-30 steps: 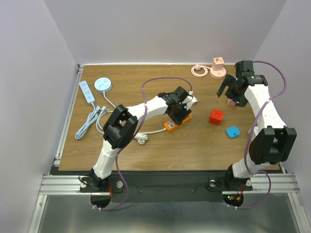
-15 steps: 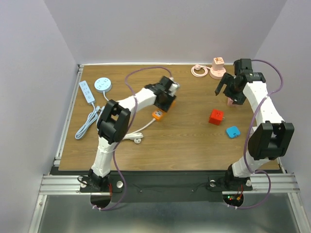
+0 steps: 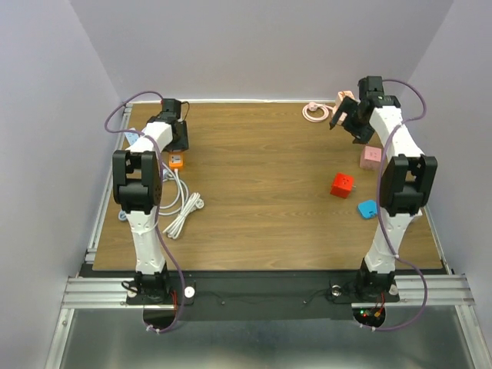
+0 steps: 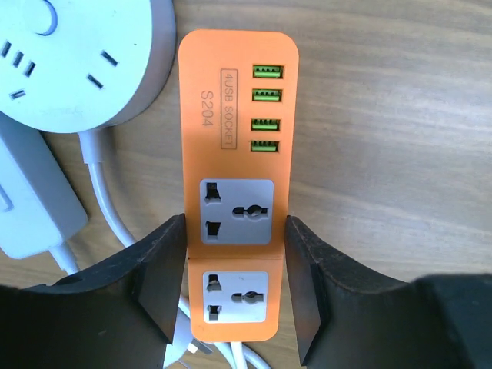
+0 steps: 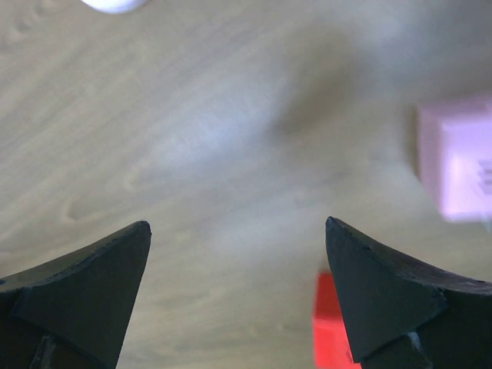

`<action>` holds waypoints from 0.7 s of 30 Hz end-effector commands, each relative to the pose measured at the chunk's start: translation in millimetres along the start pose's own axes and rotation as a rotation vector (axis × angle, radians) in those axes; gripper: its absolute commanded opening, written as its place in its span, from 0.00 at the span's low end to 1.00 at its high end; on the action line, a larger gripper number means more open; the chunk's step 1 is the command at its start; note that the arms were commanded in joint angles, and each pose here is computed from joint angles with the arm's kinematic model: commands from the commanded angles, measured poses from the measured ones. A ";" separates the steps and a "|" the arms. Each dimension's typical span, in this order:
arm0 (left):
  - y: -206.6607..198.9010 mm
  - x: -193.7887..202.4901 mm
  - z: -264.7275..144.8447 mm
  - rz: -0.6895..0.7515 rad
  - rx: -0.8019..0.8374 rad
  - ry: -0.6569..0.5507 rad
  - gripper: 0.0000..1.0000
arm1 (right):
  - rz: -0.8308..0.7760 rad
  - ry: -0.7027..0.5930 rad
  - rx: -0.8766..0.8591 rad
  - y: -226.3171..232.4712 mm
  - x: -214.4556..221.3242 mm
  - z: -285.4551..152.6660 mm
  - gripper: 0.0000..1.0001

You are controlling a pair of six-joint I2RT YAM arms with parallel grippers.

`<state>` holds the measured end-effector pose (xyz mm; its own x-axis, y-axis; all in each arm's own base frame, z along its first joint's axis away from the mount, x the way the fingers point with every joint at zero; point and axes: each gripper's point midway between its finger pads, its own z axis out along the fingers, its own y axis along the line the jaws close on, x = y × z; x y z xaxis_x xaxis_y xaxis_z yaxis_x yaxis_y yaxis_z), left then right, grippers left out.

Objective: Pull the plug off the socket

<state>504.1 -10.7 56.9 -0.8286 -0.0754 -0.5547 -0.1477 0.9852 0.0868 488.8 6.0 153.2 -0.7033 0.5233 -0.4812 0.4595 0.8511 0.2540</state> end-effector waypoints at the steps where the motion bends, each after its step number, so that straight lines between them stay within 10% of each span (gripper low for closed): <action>1: -22.2 -7.7 -56.0 0.025 0.071 -0.058 0.51 | 0.023 -0.040 -0.136 38.4 -31.9 22.0 0.99; 3: -38.3 -4.0 -71.6 0.053 0.104 -0.076 0.66 | 0.010 -0.070 -0.200 56.1 -49.1 22.0 0.97; 13: -71.8 -8.0 -197.0 -0.055 0.327 -0.258 0.70 | 0.029 -0.048 -0.352 98.6 -59.2 84.4 0.75; 21: -71.8 -0.2 -215.1 -0.083 0.366 -0.251 0.70 | 0.199 -0.057 -0.354 104.8 -62.9 121.7 0.75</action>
<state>409.4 -110.1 248.4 -0.6007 -0.1420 -0.7867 0.0409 0.9773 -0.2077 619.9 48.8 90.6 -0.6630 0.6113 -0.4321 0.3677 0.7687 0.5233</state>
